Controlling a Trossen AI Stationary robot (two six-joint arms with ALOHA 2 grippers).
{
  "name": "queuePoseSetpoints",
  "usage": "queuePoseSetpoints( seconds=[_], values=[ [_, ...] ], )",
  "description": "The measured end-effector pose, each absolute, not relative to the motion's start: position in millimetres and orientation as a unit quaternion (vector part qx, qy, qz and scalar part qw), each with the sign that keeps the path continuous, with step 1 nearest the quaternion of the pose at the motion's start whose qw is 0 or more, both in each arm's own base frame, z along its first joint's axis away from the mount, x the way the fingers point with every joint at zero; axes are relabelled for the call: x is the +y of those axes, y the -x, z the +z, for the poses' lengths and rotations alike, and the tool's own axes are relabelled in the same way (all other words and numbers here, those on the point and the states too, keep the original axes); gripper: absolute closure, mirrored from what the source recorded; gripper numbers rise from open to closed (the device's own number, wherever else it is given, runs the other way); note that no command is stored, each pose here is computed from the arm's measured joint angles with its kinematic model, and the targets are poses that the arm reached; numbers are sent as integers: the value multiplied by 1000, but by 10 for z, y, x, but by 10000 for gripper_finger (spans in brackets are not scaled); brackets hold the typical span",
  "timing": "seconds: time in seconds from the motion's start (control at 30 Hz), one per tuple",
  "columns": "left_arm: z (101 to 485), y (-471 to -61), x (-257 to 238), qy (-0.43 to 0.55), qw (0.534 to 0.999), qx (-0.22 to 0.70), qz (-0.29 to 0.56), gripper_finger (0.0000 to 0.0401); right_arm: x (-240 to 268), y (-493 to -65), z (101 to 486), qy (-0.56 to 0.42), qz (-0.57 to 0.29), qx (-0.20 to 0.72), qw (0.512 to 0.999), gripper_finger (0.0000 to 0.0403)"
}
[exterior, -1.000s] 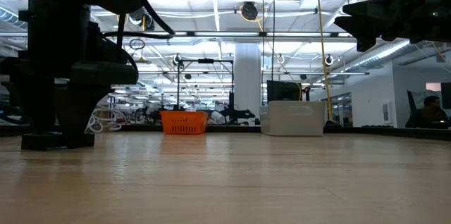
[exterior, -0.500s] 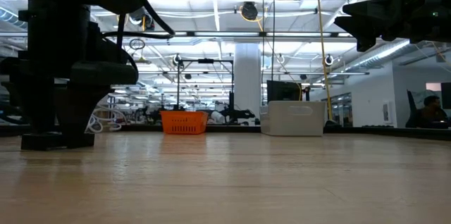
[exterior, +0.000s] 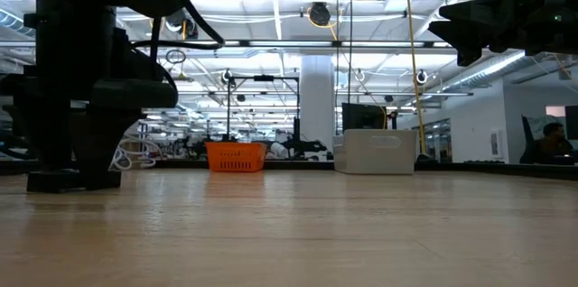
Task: Pick & Place Office items
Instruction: Put the black digital timer into the orange bin
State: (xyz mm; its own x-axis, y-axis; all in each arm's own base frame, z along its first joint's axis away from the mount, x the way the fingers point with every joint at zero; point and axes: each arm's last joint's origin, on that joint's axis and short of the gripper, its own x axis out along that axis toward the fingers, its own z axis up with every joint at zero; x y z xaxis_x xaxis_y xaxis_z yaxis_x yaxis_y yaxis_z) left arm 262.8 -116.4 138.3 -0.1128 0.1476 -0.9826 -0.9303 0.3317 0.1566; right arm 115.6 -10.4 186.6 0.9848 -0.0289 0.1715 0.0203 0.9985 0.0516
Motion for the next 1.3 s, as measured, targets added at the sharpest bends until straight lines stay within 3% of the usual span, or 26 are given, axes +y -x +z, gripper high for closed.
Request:
queuePoseSetpoints(
  seconds=[0.27,0.4,0.6,0.8,0.97,1.17,1.3],
  values=[
    [1381,-2650,-1170,342,583,572,465,247,-104,-1156,1866,-25,-12,-86,996,232],
    [1380,-2666,-1177,347,587,568,460,247,-104,-1156,1865,-25,-12,-86,996,232],
    [1377,-2665,-1177,345,588,570,459,211,-104,-1157,1866,-25,-12,-86,996,232],
    [1378,-2669,-1178,346,589,569,458,248,-104,-1157,1865,-25,-12,-86,996,232],
    [1378,-2669,-1179,347,589,568,458,248,-104,-1157,1865,-25,-12,-86,996,232],
    [1378,-2669,-1179,347,589,568,459,219,-104,-1156,1866,-25,-12,-86,996,232],
    [1378,-2669,-1179,348,589,567,459,241,-104,-1156,1866,-25,-12,-86,996,232]
  ],
)
